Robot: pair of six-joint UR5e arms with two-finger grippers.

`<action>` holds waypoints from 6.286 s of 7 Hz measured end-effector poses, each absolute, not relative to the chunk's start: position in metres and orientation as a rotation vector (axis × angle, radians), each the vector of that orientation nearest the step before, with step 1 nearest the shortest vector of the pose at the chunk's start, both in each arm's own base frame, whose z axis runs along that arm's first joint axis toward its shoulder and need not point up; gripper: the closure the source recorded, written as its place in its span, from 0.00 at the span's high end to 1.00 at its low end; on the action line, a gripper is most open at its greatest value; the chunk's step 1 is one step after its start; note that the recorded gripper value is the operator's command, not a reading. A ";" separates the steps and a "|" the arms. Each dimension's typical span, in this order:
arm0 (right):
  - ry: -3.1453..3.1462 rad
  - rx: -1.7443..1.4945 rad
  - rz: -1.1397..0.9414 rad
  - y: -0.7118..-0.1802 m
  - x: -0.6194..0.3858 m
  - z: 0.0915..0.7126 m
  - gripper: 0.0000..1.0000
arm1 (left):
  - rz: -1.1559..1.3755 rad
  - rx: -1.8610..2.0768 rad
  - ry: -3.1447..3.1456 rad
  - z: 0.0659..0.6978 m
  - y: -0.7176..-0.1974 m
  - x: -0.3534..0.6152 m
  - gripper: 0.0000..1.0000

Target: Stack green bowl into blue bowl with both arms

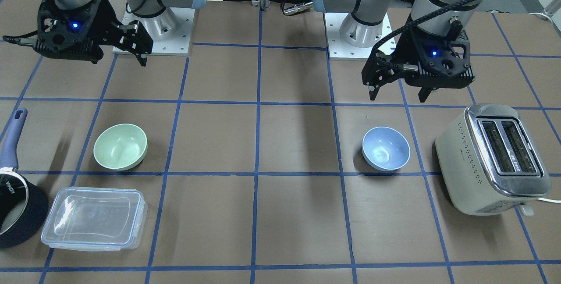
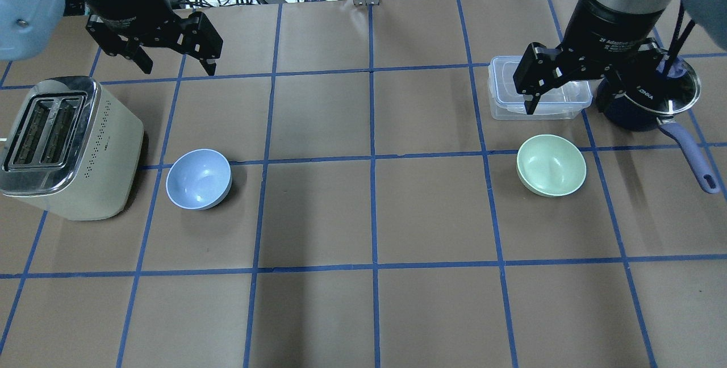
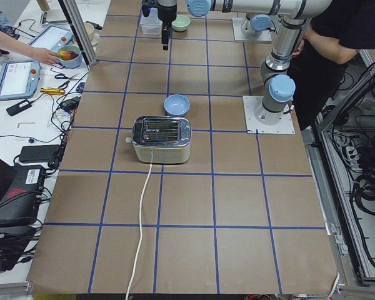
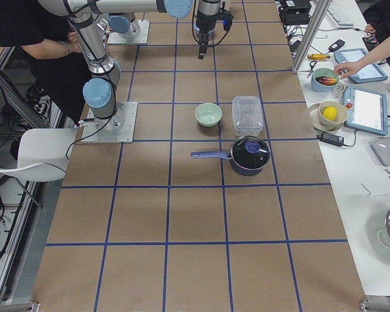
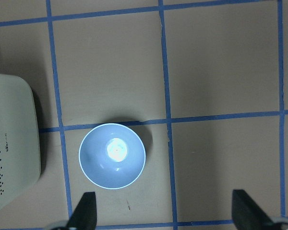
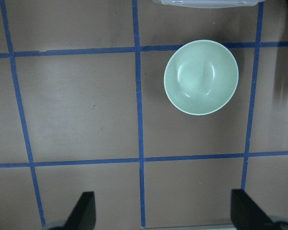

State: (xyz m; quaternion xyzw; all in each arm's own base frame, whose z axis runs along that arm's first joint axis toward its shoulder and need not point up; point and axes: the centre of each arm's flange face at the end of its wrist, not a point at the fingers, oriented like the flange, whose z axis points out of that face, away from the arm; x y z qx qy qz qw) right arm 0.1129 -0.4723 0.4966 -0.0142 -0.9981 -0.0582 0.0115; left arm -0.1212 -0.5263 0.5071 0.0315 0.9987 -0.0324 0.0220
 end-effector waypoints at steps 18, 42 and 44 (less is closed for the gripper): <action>-3.183 -0.256 -0.201 -0.556 -0.027 0.356 1.00 | 0.103 0.240 3.173 0.252 -0.480 -0.097 1.00; -3.297 -0.033 -0.235 -0.516 -0.019 0.294 0.00 | -0.210 0.006 3.210 0.276 -0.570 -0.341 1.00; -3.278 -0.046 -0.142 -0.522 0.022 0.304 0.00 | -0.146 0.184 3.181 0.335 -0.589 -0.230 1.00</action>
